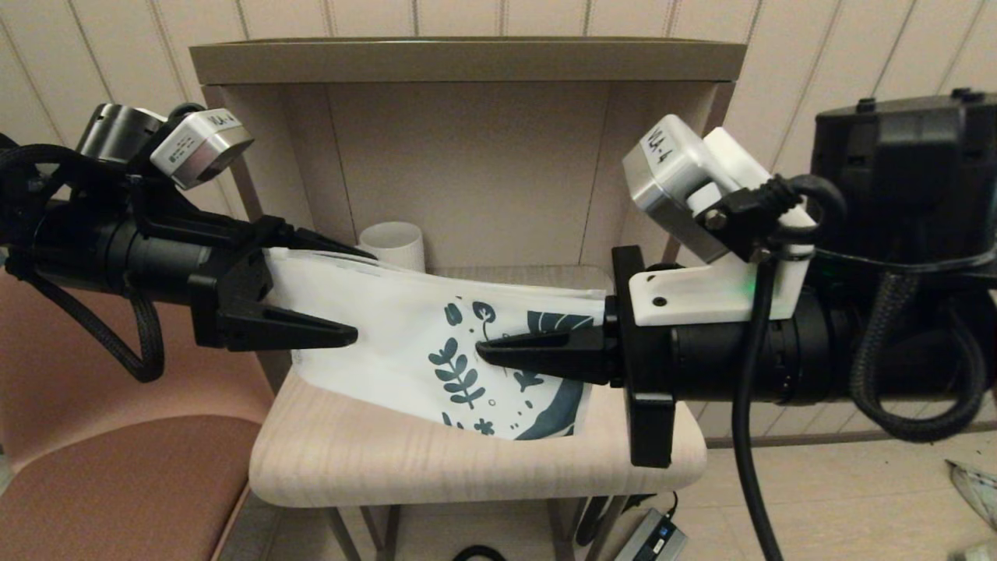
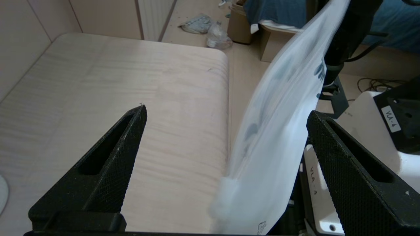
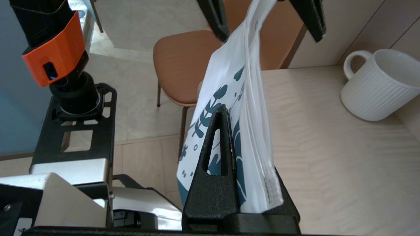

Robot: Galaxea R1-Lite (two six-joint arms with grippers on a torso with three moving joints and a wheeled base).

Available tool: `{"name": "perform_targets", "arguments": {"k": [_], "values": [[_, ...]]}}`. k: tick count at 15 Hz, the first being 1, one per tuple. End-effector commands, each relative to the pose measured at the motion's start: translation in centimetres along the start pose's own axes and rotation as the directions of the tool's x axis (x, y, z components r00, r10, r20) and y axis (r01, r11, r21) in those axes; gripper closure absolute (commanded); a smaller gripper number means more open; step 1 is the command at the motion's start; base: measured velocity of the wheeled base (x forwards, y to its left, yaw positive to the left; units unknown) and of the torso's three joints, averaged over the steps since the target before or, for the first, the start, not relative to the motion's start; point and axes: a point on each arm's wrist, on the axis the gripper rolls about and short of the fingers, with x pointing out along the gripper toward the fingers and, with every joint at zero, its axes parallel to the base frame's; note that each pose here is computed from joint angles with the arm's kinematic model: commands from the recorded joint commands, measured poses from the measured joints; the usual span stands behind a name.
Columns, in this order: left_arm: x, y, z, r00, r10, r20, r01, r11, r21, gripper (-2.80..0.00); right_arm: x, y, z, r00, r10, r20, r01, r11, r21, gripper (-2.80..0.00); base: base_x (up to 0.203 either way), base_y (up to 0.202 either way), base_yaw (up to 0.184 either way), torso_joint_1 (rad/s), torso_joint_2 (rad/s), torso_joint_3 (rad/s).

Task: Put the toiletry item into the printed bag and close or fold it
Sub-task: Hand it to the other hand

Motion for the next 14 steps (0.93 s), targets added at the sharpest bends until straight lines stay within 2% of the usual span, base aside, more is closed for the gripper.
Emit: {"name": "perform_targets", "arguments": {"k": [1,3,8,12,14], "values": [[0.1,-0.1,-0.3,1.000,-0.009,0.000,0.009,1.000,0.006,-2.80,-0.3,-0.3,0.4,1.000,-0.012,0.014,0.012,1.000,-0.010,0.00,0.000,0.000,0.000,0.000,0.00,0.000],[0.3,0.0,-1.0,1.000,-0.010,-0.013,0.010,0.999,0.045,-2.80,-0.6,-0.3,0.8,1.000,-0.018,0.023,0.019,1.000,-0.015,0.00,0.000,0.000,0.000,0.000,0.00,0.000],[0.2,0.5,-1.1,1.000,-0.003,-0.014,0.003,0.999,0.045,-2.80,-1.1,0.0,1.0,0.999,-0.020,0.030,0.021,1.000,-0.021,0.00,0.000,0.000,0.000,0.000,0.00,0.000],[0.0,0.7,0.1,1.000,0.007,-0.003,-0.007,0.997,0.079,-2.80,-1.0,0.1,0.4,1.000,-0.014,0.012,0.014,1.000,-0.016,0.00,0.000,0.000,0.000,0.000,0.00,0.000],[-0.2,0.5,0.7,1.000,0.005,-0.007,-0.004,0.997,0.072,-2.80,-0.9,0.1,0.3,1.000,-0.012,0.010,0.012,1.000,-0.021,0.00,0.000,0.000,0.000,0.000,0.00,0.000]]}}
